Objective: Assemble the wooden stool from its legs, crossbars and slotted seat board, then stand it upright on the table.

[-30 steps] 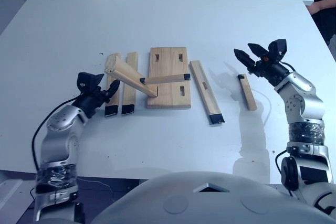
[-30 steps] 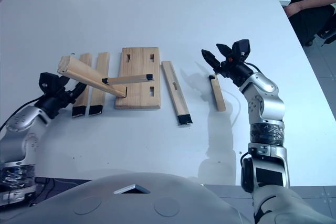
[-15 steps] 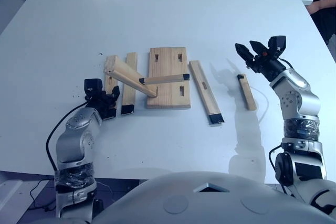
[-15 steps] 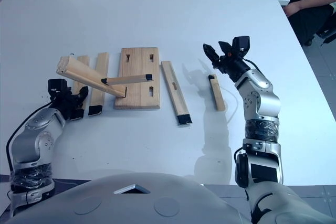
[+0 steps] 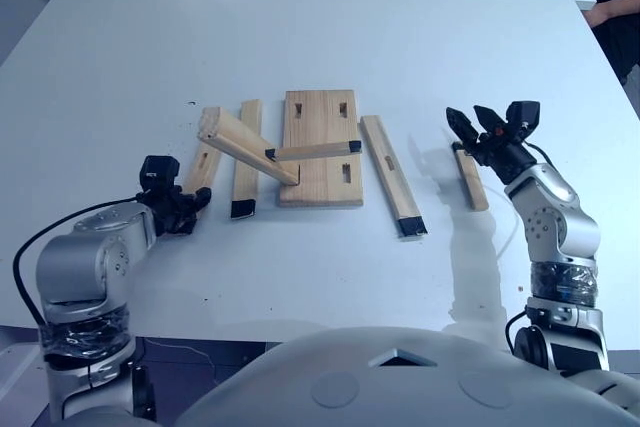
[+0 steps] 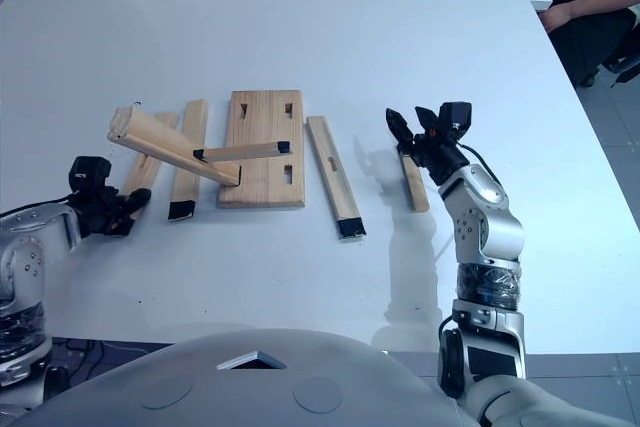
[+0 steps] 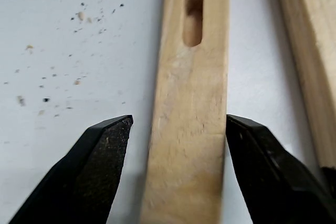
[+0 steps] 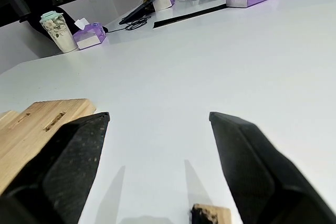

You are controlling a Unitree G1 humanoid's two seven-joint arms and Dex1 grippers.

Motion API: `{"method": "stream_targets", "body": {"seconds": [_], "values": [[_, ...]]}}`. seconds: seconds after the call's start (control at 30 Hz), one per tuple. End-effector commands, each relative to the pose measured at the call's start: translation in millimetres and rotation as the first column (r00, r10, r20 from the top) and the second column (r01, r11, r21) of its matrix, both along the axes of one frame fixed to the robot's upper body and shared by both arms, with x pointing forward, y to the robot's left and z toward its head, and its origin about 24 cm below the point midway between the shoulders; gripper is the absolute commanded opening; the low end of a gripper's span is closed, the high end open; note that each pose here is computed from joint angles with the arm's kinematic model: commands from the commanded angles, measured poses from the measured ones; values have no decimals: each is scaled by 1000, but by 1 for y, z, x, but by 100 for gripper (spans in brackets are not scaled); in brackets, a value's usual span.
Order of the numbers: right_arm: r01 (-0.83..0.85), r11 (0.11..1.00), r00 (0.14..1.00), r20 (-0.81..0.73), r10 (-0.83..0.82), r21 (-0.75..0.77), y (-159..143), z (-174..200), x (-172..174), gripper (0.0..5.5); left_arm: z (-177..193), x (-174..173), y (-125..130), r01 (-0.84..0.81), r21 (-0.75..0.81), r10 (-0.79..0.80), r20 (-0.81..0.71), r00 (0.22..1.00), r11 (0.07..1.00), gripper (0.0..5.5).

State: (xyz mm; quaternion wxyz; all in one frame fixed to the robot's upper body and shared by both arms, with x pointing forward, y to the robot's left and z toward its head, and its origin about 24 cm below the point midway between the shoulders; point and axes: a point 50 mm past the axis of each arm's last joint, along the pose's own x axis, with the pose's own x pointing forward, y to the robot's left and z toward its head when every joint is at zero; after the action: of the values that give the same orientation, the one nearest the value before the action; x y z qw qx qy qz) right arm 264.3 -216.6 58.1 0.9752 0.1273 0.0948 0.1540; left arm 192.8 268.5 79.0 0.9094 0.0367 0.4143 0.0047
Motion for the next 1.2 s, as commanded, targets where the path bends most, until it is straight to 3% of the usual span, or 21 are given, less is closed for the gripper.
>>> {"method": "stream_targets", "body": {"seconds": [0.03, 0.17, 0.33, 0.47, 0.57, 0.67, 0.73, 0.77, 0.8, 0.87, 0.97, 1.0, 1.07, 1.1, 1.2], "values": [[25, 999, 1000, -4, -25, 21, 2, -2, -6, 351, -4, -7, 0, 16, -2, -16, -47, 999, 1000, 319], [58, 998, 998, -2, -58, 17, -1, -1, -4, 351, -10, -12, -3, 60, 1, -60, -68, 996, 998, 319], [99, 995, 995, 17, -98, -13, -10, 8, 5, 351, -15, -18, -3, 137, 69, -131, -80, 988, 988, 243], [174, 973, 985, 43, -170, -151, -11, 18, 15, 351, -17, -12, 1, 136, 97, -132, -39, 990, 986, 202], [163, 954, 986, 63, -152, -253, -8, 29, 30, 351, -8, 4, 13, 75, 133, -85, 69, 994, 988, 202], [159, 888, 985, 135, -111, -431, -4, 48, 50, 351, 20, 37, 25, -31, 136, -10, 287, 958, 990, 202], [208, 775, 966, 251, -66, -597, -5, 67, 71, 351, 67, 66, 30, -105, 88, 42, 538, 842, 991, 202], [223, 711, 958, 286, -32, -667, -6, 74, 80, 351, 96, 78, 28, -118, 30, 69, 661, 747, 993, 202], [258, 646, 940, 340, 2, -718, -5, 84, 90, 351, 125, 88, 25, -99, -52, 103, 762, 639, 994, 202], [295, 627, 904, 424, 62, -721, 4, 108, 107, 351, 179, 98, 12, 60, -200, 155, 887, 435, 978, 202], [244, 805, 871, 488, 64, -541, 25, 150, 124, 351, 245, 89, -15, 361, -161, 101, 978, 181, 919, 202], [173, 896, 888, 458, 38, -409, 31, 162, 128, 351, 260, 85, -24, 439, -132, 90, 989, 116, 889, 202], [-97, 981, 896, 415, 160, -169, 53, 185, 129, 351, 280, 73, -44, 605, -40, 55, 998, -6, 795, 202], [-250, 966, 868, 427, 252, -62, 64, 197, 125, 351, 283, 66, -54, 681, 12, 29, 998, -48, 732, 202], [-558, 830, 722, 502, 476, 15, 84, 226, 103, 351, 279, 53, -73, 816, 116, -74, 993, -90, 566, 202]]}}
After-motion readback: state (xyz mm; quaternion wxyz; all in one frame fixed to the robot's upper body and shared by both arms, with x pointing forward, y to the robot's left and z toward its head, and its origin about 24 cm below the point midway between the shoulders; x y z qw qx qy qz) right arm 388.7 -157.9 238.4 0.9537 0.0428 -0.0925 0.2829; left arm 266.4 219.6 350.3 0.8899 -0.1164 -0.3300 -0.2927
